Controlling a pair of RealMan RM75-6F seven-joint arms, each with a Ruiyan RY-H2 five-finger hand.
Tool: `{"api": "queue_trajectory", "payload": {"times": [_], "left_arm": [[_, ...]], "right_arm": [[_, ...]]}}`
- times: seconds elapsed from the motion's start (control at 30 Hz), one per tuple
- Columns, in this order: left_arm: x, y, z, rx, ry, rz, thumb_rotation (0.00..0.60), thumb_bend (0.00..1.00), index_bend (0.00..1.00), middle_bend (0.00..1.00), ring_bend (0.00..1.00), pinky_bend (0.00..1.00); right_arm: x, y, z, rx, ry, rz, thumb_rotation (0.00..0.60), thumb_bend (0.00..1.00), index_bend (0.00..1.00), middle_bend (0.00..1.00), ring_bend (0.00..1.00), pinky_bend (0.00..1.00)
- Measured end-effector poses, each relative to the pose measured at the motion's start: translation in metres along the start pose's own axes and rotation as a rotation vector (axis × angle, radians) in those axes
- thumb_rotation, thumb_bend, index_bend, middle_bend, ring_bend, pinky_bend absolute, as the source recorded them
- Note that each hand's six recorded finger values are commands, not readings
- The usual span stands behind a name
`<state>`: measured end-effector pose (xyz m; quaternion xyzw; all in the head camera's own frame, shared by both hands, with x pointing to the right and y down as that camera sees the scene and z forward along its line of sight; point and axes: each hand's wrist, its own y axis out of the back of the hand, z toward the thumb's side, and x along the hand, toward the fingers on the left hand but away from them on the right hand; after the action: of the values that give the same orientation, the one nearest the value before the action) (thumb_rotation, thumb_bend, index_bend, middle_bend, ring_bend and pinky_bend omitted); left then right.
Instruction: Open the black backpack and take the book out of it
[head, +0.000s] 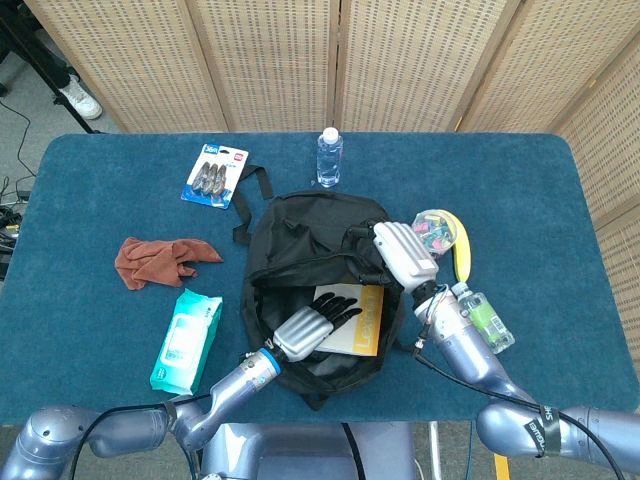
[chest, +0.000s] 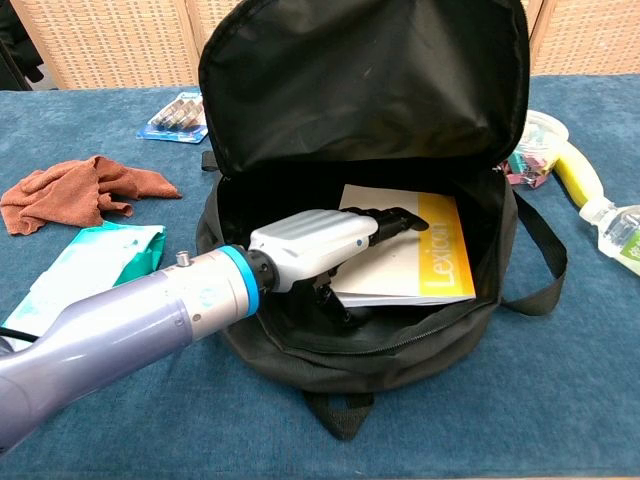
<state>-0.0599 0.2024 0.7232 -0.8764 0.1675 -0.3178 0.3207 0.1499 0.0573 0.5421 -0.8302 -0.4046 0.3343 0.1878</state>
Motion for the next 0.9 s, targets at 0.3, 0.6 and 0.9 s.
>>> {"api": "queue_trajectory", "payload": {"times": [0.3,0.6,0.9], "left_arm": [[0.015,0.008,0.007,0.034,0.006,0.091,0.600,0.58,0.39,0.15,0.19,0.28],[0.012,0.016,0.010,0.060,-0.027,0.197,0.600,0.60,0.77,0.47,0.49,0.56],[-0.005,0.031,0.004,-0.016,-0.063,0.242,0.600,0.60,0.80,0.49,0.50,0.57]], "right_arm": [[0.004,0.006,-0.002,-0.003,0.001,-0.004,0.600,0.60,0.62,0.58,0.37,0.26],[0.004,0.012,-0.010,0.016,-0.008,-0.020,0.600,0.59,0.62,0.59,0.37,0.26],[0.004,0.017,-0.025,-0.002,-0.042,-0.033,0.600,0.59,0.62,0.59,0.37,0.26]]}}
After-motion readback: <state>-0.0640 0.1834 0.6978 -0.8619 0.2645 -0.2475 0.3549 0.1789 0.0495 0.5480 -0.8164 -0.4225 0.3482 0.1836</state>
